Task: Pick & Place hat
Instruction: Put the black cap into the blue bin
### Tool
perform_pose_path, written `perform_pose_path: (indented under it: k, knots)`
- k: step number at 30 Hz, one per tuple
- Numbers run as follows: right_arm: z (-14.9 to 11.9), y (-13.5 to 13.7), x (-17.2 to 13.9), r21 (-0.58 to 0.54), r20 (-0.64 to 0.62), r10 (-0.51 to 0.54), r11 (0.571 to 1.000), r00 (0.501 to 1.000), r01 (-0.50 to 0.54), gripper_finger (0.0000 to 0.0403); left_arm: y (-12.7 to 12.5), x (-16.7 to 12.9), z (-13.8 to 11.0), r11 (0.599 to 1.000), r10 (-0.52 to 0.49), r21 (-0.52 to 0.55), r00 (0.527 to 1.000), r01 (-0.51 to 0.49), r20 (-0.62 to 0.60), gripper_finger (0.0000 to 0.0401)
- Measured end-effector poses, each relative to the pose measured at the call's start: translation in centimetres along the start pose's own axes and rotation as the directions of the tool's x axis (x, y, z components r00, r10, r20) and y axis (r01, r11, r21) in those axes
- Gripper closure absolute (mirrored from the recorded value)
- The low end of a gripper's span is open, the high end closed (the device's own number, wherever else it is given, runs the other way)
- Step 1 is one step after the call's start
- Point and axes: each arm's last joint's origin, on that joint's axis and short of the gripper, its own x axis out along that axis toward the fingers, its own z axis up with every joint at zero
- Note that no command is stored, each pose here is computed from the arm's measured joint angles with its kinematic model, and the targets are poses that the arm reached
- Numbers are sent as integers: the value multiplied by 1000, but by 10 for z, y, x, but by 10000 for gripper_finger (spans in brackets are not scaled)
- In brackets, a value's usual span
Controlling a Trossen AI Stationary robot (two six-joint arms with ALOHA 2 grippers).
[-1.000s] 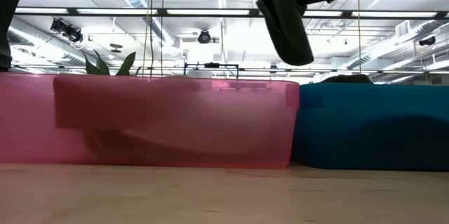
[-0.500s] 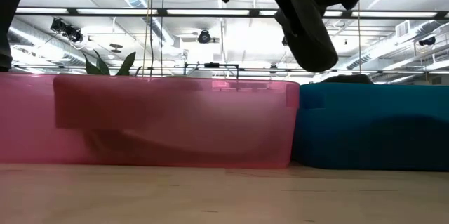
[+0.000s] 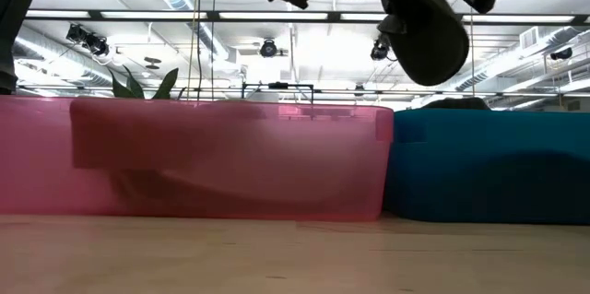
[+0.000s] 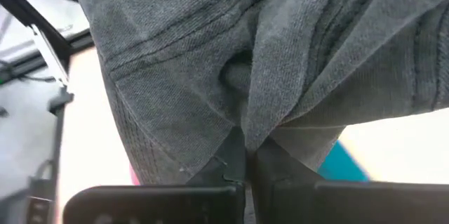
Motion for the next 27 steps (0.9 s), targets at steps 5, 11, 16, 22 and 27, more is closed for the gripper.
perform_pose_path:
  k: [5, 11, 16, 22, 27]
  knots:
    - [-5, 7, -4, 148, 4, 16, 989, 1000, -16, 403, -8, -6, 0, 982, -183, 60, 982, 181, 36, 278]
    - [-13, 19, -12, 281, 9, 49, 958, 999, -49, 403, -26, -27, 1, 940, -316, 156, 946, 302, 72, 299]
    - [-22, 29, -18, 397, 21, 60, 916, 998, -64, 403, -43, -45, 0, 919, -348, 223, 934, 325, 74, 315]
    - [-24, 41, -18, 434, -143, -30, 896, 989, 90, 403, -53, -62, -4, 877, -433, 262, 899, 403, 69, 329]
    - [2, 65, -22, 387, -265, -167, 884, 950, 263, 403, -57, -72, -7, 861, -460, 275, 885, 428, 62, 337]
